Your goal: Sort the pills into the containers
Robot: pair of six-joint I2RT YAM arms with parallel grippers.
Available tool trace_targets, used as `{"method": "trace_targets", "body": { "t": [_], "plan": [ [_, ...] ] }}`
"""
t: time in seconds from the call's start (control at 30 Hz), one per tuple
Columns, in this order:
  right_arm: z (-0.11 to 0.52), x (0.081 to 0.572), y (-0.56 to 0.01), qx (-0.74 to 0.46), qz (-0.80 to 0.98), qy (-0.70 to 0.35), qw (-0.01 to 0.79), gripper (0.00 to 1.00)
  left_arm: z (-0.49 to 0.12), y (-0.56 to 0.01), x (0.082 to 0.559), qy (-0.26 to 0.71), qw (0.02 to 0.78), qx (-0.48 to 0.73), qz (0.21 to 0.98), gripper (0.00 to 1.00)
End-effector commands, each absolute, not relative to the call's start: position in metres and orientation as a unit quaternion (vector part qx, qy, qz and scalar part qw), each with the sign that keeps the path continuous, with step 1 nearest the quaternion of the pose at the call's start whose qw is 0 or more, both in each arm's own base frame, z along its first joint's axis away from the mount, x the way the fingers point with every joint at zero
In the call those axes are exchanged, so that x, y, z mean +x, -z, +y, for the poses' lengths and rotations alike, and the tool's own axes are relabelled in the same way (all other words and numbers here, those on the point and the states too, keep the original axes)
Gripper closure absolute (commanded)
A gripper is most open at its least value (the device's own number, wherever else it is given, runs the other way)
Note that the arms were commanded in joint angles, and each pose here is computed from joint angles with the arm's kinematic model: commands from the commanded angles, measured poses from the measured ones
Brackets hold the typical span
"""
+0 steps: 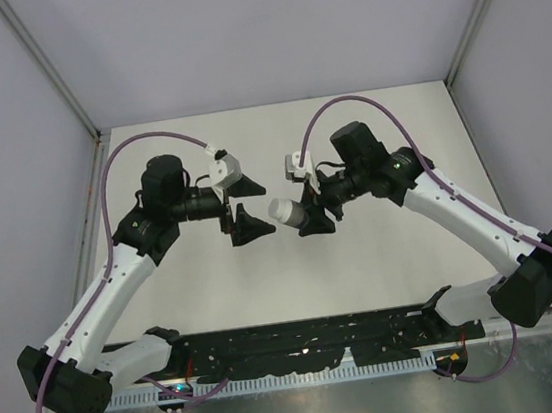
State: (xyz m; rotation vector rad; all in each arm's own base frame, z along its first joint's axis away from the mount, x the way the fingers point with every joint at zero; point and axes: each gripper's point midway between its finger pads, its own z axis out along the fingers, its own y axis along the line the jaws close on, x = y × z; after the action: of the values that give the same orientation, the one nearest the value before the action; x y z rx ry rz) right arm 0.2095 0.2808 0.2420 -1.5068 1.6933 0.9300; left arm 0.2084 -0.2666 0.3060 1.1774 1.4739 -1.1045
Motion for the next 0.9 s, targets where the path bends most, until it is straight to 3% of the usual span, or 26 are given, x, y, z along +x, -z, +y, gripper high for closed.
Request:
{"method": "trace_targets", "body": {
  "t": [0.0,0.17,0.37,0.57,0.73,0.87],
  "plan": [
    [0.286,0.194,-0.264,-0.600,0.614,-0.383,0.342,0.94,-0.267,-0.310,0.205,0.437,0.470,0.526,0.558,0.05],
    [0.289,0.193,-0.262,-0.603,0.613,-0.385,0.336,0.94,-0.274,-0.310,0.209,0.456,0.458,0.522,0.557,0.14],
    [0.290,0.196,-0.258,-0.600,0.619,-0.382,0.333,0.94,-0.281,-0.311,0.206,0.483,0.438,0.515,0.556,0.32],
    [0.290,0.203,-0.253,-0.594,0.630,-0.372,0.335,0.94,-0.286,-0.310,0.200,0.507,0.419,0.509,0.556,0.41],
    [0.291,0.207,-0.252,-0.588,0.636,-0.366,0.341,0.94,-0.288,-0.307,0.199,0.513,0.413,0.505,0.559,0.64],
    [0.290,0.217,-0.254,-0.572,0.651,-0.348,0.358,0.94,-0.290,-0.302,0.201,0.518,0.407,0.488,0.574,0.95]
  ]
}}
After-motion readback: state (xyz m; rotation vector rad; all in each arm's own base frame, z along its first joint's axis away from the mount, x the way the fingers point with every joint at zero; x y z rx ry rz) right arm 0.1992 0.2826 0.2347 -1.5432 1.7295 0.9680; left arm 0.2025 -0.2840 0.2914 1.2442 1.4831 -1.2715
